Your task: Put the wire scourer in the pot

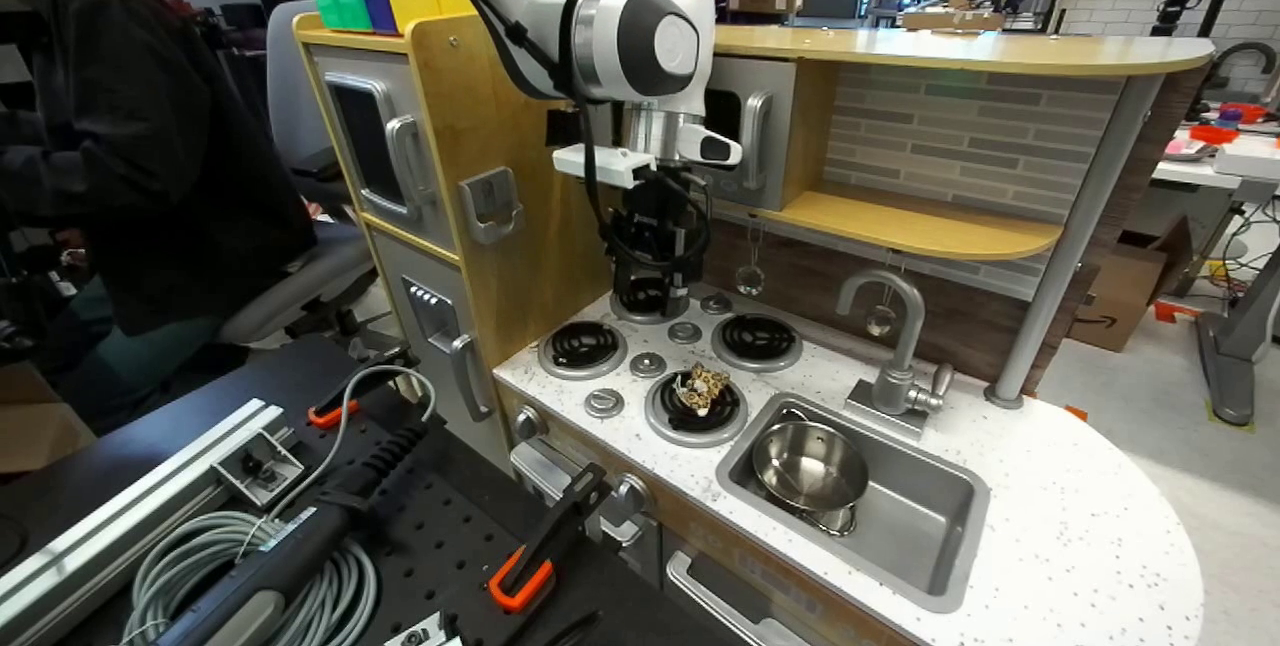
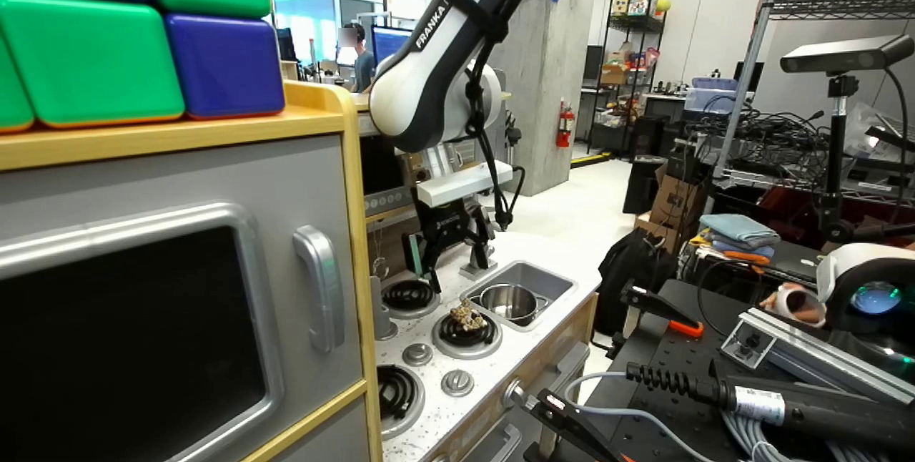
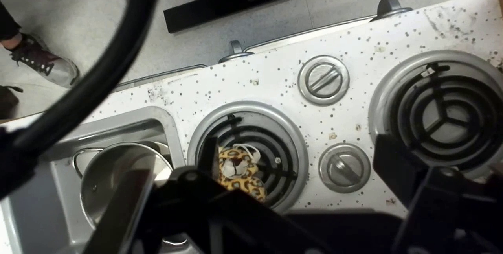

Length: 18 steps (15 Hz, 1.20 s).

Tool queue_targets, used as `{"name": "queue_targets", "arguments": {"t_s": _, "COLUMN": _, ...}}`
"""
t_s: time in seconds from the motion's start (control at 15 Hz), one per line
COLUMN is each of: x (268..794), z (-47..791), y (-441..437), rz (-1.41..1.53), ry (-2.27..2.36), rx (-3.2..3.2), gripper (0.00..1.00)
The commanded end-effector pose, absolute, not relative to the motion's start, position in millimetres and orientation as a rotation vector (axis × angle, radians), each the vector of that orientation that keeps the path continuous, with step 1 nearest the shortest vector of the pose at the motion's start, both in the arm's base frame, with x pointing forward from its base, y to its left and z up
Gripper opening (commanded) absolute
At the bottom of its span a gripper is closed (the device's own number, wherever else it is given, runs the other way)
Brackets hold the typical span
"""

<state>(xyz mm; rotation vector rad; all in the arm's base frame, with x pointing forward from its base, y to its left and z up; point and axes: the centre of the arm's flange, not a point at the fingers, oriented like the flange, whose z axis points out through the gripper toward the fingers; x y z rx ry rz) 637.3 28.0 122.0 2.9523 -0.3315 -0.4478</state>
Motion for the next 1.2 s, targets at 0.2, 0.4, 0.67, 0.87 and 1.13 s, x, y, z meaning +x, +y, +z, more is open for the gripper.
{"name": "queue_targets", "arguments": {"t_s": 0.2, "x": 637, "z": 118, "y": 29, "rz": -0.457, "ry": -0.329, "rx": 2.948, "gripper": 1.0}}
{"name": "queue_targets", "arguments": {"t_s": 0.4, "x": 619, "z": 122, "y": 23, "rz": -0.334, "ry": -0.348, "rx": 2.94, "gripper": 1.0}}
{"name": "queue_targets", "arguments": {"t_s": 0.67, "x": 571, "z": 117, "y": 7, "rz": -0.037, "ry": -0.363, "rx": 2.951, "gripper": 1.0}}
{"name": "queue_targets", "arguments": {"t_s": 0.87, "x": 553, "z": 109, "y": -7, "rz": 0.125, "ry": -0.375, "rx": 2.948, "gripper": 1.0}}
{"name": "queue_targets", "arguments": {"t_s": 1.13, "x": 573, "z": 66, "y": -12, "rz": 0.14, "ry": -0.421, "rx": 2.912, "gripper": 1.0}}
